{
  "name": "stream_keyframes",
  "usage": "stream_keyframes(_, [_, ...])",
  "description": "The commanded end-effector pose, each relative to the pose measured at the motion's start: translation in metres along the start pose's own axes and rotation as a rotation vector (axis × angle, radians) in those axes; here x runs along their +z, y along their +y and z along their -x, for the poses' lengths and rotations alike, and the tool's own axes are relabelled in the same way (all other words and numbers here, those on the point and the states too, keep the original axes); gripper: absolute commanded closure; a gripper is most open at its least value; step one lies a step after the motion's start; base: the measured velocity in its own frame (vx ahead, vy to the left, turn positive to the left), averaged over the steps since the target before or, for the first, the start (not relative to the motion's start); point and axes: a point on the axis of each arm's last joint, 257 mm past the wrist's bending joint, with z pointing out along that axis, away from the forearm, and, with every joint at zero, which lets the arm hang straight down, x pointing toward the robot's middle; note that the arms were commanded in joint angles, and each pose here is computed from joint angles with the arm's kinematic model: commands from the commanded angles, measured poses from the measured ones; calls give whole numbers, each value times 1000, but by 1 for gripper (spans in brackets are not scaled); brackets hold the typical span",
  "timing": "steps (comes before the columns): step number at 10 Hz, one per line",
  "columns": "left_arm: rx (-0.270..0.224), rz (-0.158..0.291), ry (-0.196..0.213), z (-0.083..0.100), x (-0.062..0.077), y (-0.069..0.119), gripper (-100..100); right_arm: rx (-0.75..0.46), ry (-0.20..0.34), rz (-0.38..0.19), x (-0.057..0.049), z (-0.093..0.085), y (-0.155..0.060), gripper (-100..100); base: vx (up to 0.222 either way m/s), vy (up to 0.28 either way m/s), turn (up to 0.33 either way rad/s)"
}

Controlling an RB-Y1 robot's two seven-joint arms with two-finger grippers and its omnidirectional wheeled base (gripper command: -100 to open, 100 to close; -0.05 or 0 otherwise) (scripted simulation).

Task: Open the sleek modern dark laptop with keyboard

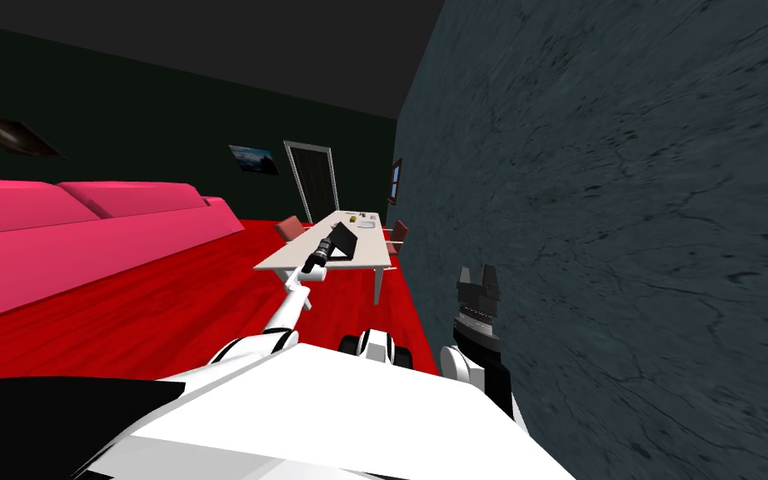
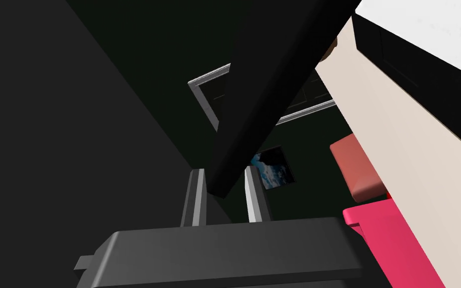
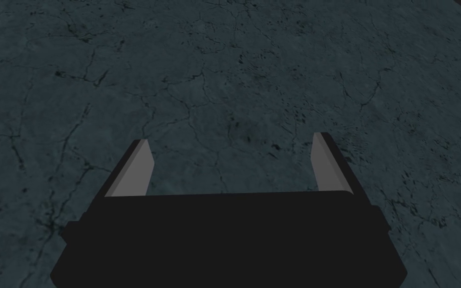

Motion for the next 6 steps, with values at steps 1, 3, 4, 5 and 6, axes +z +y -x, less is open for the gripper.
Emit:
stream_keyframes(1, [-11, 41, 19, -13, 7, 17, 100, 0, 0, 0, 0, 0, 0, 0, 15, -7, 1])
stream_keyframes(3, [-40, -5, -16, -1, 28, -4, 100, 0, 0, 0, 0, 0, 0, 0, -130, 34, -10])
stream_keyframes(4, [-48, -5, -10, -6, 33, -8, 100, 0, 0, 0, 0, 0, 0, 0, -85, -4, 19])
stream_keyframes(5, [-57, 2, -2, -12, 39, -8, 100, 0, 0, 0, 0, 0, 0, 0, -33, -5, 10])
stream_keyframes(6, [-62, 5, 3, -17, 43, -9, 100, 0, 0, 0, 0, 0, 0, 0, -4, -9, -5])
